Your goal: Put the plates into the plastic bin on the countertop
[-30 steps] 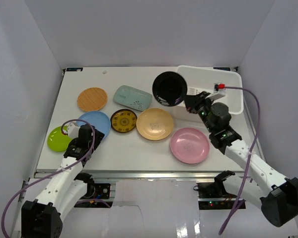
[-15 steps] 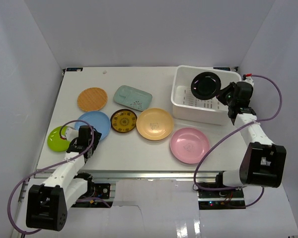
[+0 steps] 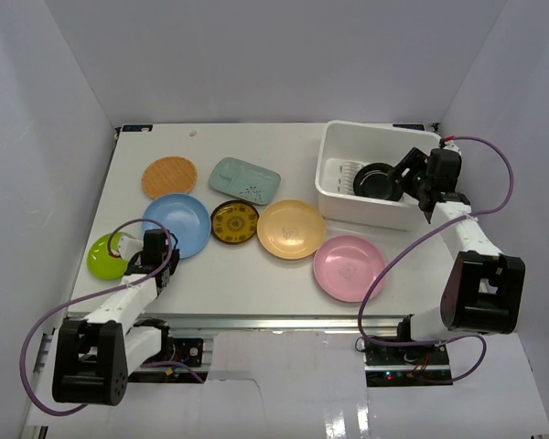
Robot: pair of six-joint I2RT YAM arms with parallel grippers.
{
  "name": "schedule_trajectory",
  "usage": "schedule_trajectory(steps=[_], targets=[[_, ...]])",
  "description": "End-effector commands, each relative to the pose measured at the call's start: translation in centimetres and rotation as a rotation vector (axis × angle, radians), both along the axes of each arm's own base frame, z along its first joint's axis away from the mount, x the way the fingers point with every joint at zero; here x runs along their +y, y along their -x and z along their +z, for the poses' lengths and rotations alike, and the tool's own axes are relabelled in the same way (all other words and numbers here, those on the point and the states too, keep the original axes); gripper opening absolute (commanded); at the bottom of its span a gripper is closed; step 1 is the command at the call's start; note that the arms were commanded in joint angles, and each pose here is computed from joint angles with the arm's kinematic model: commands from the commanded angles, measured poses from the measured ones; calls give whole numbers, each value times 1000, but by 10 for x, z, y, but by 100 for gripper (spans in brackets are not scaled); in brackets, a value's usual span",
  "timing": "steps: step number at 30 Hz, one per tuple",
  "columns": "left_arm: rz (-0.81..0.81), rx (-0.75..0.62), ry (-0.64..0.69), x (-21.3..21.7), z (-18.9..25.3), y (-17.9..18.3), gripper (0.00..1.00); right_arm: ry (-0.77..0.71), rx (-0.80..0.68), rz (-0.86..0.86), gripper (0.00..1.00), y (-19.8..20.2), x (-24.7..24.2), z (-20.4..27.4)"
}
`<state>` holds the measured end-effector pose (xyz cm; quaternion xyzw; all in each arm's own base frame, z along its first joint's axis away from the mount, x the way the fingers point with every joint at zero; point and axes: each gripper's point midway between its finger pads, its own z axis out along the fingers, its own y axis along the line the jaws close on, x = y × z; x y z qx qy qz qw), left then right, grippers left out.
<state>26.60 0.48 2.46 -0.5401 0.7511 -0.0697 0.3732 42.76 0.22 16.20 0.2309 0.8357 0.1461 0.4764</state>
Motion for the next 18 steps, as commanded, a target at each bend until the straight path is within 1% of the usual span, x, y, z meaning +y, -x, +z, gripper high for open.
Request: schedule_trajectory(steps=[1,2,3,9,11,12,13,14,16,18], targets=[[-24,29,-14,0,-2,8,8,30,-82,8,75,0,-2,30],[-26,25,-20,1,0,7,1,25,-104,20,75,3,1,38],[-30,10,-27,1,5,6,0,20,-112,31,75,5,3,41],[-75,-19,-40,-1,25,7,0,-17,-214,102,75,27,20,73],[-97,-71,-43,-3,42,5,0,-26,-245,140,76,37,28,85],[-107,-75,-49,-3,46,8,0,-31,-251,153,77,41,30,87],[-114,-128,-57,-3,62,6,0,-37,-264,175,78,45,35,89],[-127,-166,-79,-2,78,4,0,-46,-292,212,82,51,43,97],[-134,-232,-111,1,104,2,0,-45,-299,248,83,57,50,99],[-153,-362,-147,1,154,-4,0,-55,-311,305,84,66,63,103]])
